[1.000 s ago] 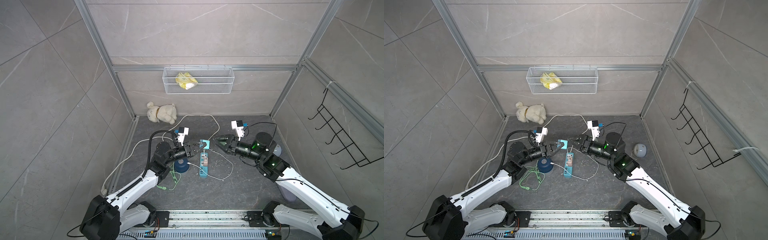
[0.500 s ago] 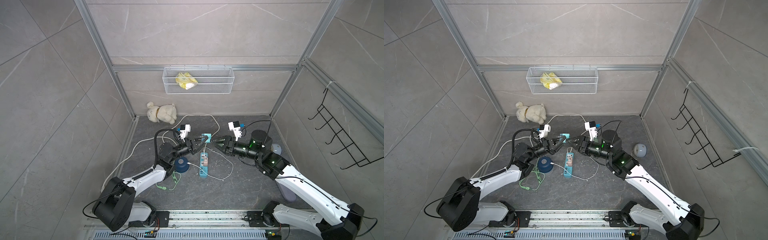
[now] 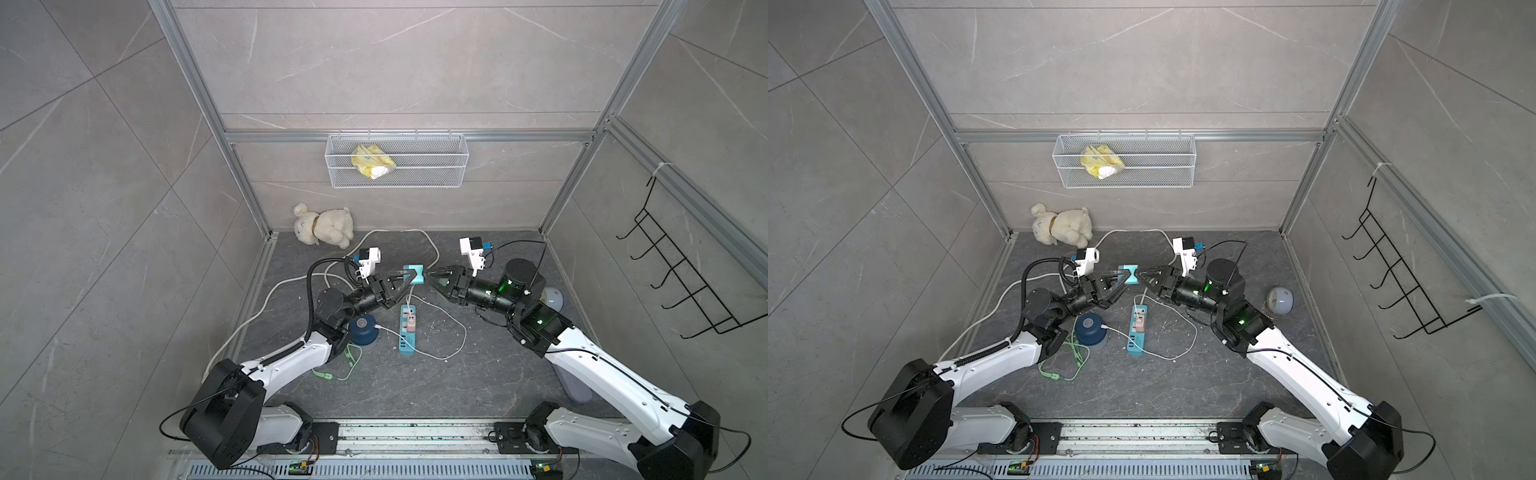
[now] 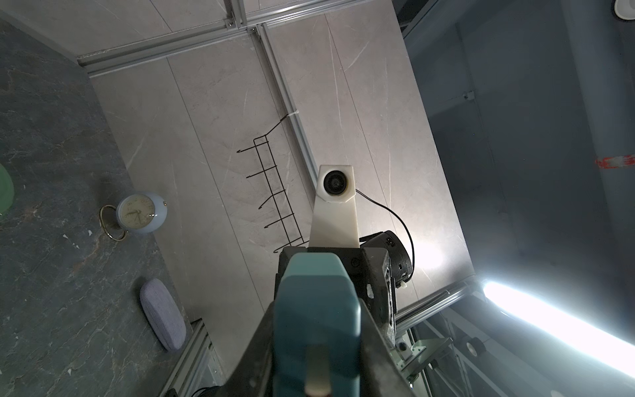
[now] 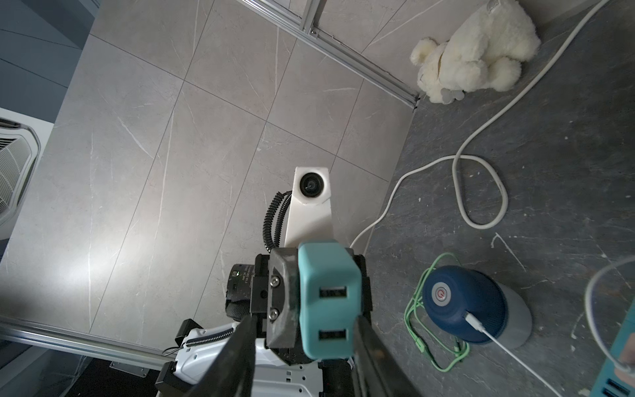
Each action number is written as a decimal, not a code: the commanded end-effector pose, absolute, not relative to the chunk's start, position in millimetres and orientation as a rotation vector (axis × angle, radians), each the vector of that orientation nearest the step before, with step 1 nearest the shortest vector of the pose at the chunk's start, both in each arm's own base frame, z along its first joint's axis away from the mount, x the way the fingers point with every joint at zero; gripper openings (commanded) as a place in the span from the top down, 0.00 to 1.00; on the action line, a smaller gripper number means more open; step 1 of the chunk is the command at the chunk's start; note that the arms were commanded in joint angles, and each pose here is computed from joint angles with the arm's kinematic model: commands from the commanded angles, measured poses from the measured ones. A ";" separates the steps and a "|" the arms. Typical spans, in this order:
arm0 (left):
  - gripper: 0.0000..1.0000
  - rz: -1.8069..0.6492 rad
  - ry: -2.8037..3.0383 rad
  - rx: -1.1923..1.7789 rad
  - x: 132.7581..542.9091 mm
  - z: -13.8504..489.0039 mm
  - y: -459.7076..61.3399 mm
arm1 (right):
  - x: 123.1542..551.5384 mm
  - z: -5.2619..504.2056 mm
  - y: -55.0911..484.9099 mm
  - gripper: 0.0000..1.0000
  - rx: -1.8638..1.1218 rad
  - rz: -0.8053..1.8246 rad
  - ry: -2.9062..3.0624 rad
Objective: Charge the cordless meat grinders
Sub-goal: Pick up the plug from the center of the board.
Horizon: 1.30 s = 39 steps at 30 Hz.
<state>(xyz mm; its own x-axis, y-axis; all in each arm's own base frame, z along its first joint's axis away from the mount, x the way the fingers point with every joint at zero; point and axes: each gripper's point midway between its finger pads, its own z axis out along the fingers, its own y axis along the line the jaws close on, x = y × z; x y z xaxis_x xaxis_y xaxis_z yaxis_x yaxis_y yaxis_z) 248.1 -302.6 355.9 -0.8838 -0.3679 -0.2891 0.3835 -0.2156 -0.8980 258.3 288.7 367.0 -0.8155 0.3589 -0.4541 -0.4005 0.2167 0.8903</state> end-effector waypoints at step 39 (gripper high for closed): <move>1.00 -2.153 1.506 0.062 239.5 382.7 -306.7 | 266.5 346.5 287.8 0.60 -0.028 1.641 1.945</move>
<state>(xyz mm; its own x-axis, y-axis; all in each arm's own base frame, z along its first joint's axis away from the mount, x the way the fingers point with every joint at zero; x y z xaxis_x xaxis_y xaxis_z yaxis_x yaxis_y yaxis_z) 241.8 -311.3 349.7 -0.9054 -0.3356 -0.2602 0.3408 -0.2087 -0.9167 270.6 289.2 350.5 -0.8274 0.3775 -0.4158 -0.3674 0.1961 0.9092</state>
